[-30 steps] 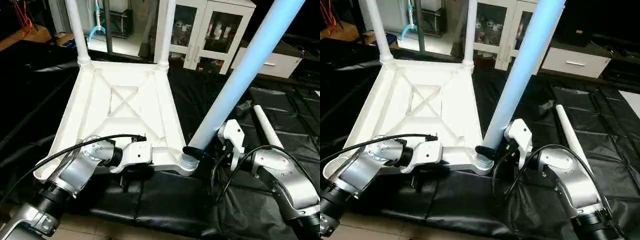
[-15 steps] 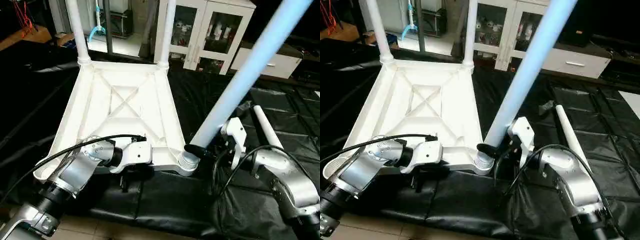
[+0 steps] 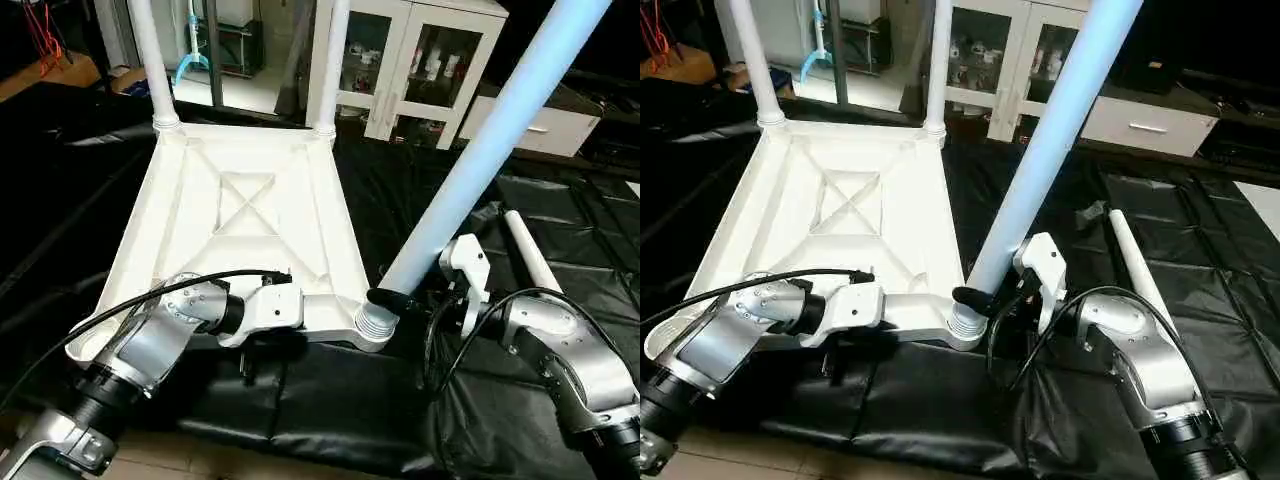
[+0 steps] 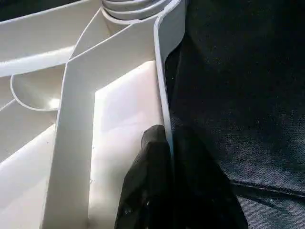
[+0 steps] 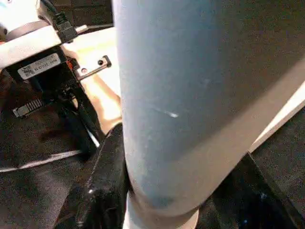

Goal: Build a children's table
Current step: Pick table leg

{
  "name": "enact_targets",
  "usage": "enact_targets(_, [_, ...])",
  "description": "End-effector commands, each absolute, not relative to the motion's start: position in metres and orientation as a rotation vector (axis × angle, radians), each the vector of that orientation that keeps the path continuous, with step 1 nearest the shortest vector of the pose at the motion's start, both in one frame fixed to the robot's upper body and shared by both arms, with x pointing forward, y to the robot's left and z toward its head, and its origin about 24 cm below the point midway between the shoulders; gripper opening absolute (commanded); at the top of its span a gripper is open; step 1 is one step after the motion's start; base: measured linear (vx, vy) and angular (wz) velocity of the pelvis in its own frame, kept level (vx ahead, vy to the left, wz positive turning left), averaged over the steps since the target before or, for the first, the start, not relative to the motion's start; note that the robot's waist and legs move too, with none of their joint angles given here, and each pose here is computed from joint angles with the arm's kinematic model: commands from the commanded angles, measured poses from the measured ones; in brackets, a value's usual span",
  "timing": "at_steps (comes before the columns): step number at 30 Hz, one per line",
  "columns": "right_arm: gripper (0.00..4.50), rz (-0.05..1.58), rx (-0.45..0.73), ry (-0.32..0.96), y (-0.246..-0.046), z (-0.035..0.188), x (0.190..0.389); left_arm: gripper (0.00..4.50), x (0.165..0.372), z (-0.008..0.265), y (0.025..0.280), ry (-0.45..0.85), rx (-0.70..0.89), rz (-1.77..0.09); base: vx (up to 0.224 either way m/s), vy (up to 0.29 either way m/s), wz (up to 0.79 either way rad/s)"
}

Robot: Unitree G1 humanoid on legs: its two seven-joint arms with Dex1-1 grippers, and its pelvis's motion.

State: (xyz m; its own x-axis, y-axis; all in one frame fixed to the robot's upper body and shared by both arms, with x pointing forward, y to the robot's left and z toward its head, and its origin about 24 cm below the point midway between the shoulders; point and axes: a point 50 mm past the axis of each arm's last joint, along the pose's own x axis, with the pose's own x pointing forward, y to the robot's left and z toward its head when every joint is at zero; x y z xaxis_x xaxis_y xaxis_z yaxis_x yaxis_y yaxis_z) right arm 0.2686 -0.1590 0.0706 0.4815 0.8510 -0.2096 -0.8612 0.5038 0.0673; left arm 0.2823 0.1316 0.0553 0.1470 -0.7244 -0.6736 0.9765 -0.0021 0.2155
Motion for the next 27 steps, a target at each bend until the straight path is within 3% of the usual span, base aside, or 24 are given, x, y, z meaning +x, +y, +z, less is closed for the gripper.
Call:
enact_targets(1, [1.82, 0.914, -0.113, 0.538, -0.189, 0.019, 0.251, 0.0, 0.273, 0.059, 0.117, 0.353, 0.742, -1.5, 0.0, 0.0, 0.0])
enact_targets(13, [1.82, 0.895, -0.14, 0.51, -0.188, 0.021, 0.255, 0.0, 0.273, 0.06, 0.116, 0.346, 0.754, -1.503, 0.0, 0.0, 0.0])
enact_targets(27, [1.82, 0.726, -0.144, 0.471, -0.194, 0.02, 0.267, 0.0, 0.273, 0.062, 0.115, 0.352, 0.762, -1.477, 0.0, 0.0, 0.0])
